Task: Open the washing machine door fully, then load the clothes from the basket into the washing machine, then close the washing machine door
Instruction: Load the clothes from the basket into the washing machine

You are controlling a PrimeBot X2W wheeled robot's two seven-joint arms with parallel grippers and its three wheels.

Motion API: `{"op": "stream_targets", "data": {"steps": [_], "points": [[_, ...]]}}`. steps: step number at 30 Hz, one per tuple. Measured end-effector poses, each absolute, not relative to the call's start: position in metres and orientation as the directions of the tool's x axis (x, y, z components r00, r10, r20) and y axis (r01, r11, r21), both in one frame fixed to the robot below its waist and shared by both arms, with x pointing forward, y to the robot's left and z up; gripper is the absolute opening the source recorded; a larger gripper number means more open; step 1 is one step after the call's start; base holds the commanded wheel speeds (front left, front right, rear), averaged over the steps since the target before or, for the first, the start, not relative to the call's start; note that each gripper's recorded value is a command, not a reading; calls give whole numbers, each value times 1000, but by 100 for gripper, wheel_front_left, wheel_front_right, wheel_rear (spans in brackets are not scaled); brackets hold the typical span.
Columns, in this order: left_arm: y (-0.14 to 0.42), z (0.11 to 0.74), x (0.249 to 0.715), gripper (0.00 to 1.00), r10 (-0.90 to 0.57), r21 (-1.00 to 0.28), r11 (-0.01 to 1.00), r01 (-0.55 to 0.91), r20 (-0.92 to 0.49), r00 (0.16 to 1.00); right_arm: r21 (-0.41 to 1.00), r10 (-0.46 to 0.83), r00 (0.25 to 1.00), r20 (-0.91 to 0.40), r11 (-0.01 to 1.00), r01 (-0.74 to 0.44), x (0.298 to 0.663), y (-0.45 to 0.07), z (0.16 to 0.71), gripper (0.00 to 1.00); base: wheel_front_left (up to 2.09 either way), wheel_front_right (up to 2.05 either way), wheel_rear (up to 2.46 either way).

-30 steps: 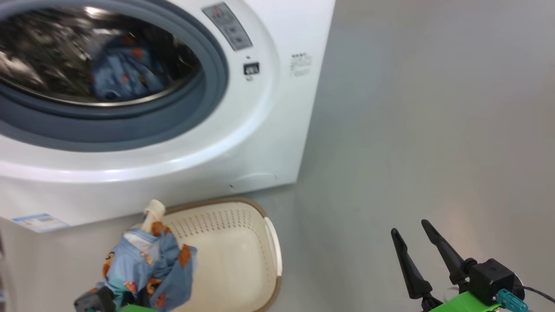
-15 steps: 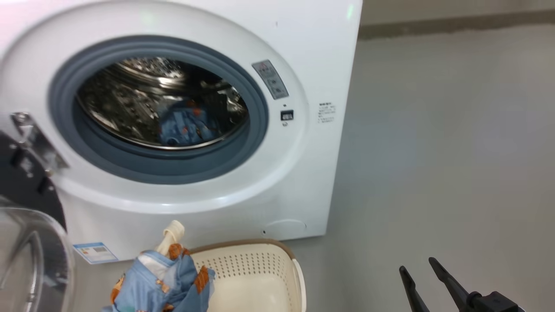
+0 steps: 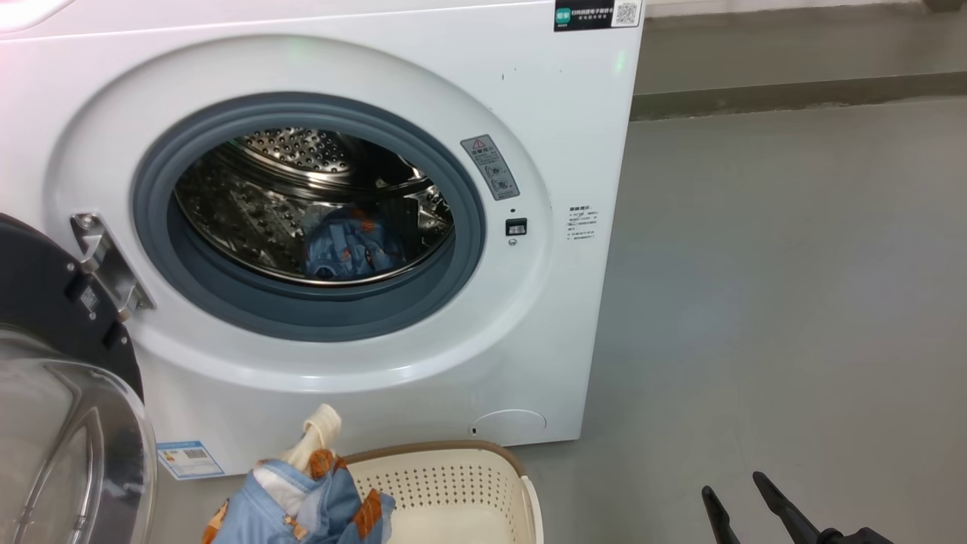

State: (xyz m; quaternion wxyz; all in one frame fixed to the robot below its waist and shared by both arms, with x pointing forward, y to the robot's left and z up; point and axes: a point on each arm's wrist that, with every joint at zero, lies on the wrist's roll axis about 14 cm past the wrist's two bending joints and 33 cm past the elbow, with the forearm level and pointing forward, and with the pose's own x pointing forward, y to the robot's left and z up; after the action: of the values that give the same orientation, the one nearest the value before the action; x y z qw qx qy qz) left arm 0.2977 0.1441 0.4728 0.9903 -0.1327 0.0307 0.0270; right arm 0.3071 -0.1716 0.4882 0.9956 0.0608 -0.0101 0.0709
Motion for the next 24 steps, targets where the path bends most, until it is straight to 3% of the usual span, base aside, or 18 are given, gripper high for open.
{"op": "stream_targets", "data": {"steps": [12,24], "points": [[134,476,313,0,8,-257,966,-24,-60,998,130,116,993,-1,985,-115,306,-176,480,100,0,0,0],[111,509,404,0,-68,-222,972,80,61,996,165,62,998,4,984,-62,325,-179,482,100,0,0,0]]}}
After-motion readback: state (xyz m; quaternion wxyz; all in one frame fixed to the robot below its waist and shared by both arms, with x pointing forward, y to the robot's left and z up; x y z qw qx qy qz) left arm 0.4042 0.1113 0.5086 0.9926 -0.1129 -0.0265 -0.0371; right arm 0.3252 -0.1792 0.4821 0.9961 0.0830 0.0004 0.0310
